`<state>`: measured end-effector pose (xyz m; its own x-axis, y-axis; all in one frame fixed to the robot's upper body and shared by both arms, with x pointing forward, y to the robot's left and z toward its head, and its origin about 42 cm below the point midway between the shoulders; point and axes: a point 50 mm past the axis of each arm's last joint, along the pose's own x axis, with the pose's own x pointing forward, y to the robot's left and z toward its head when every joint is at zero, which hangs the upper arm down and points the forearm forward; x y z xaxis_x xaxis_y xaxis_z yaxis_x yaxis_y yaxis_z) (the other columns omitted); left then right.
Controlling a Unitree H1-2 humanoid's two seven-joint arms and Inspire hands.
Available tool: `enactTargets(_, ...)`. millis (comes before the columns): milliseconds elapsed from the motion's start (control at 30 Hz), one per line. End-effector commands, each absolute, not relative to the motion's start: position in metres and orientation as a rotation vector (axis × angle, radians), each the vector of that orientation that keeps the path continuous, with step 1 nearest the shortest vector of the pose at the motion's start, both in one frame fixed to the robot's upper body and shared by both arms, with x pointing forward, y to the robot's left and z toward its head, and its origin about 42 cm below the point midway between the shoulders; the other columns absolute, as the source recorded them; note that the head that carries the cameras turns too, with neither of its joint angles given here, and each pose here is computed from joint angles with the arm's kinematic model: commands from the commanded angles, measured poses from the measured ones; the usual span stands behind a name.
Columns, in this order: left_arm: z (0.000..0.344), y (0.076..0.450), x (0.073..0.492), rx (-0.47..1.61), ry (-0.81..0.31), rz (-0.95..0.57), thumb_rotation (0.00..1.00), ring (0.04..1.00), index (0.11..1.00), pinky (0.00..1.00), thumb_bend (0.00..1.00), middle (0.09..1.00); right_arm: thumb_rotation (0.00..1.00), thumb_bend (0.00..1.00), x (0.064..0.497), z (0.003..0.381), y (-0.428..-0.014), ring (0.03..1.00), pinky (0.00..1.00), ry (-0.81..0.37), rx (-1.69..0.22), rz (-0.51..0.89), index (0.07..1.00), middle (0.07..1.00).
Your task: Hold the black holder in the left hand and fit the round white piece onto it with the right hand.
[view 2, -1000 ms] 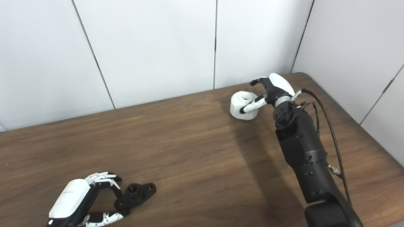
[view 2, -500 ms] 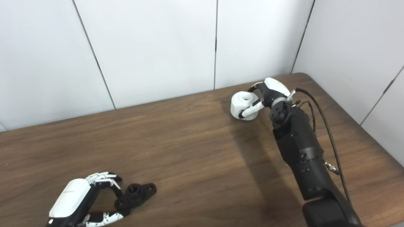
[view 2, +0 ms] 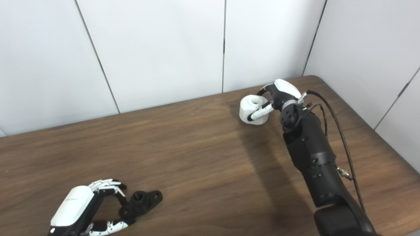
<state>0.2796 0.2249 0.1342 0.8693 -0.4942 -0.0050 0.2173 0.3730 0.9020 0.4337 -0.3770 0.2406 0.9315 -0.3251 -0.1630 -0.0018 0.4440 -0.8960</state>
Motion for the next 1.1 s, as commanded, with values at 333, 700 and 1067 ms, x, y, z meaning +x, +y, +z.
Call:
enactTargets(333,0.116,0.229,0.270,1.133,-0.196,-0.531,0.04,0.806,0.486,0.83,0.52,0.739,0.14,0.54,0.434,0.271,-0.386,0.971,1.00,0.177,-1.126,-0.315,0.494,0.854)
enactTargets(700,0.116,0.227,0.269,1.134,-0.192,-0.531,0.04,0.810,0.486,0.83,0.52,0.742,0.13,0.52,0.432,0.267,-0.389,0.955,1.00,0.156,-1.169,-0.311,0.486,0.820)
enactTargets(1067,0.114,0.225,0.269,1.138,-0.191,-0.529,0.04,0.804,0.486,0.83,0.52,0.740,0.13,0.52,0.428,0.270,-0.378,0.926,0.97,0.010,-1.212,-0.316,0.484,0.813)
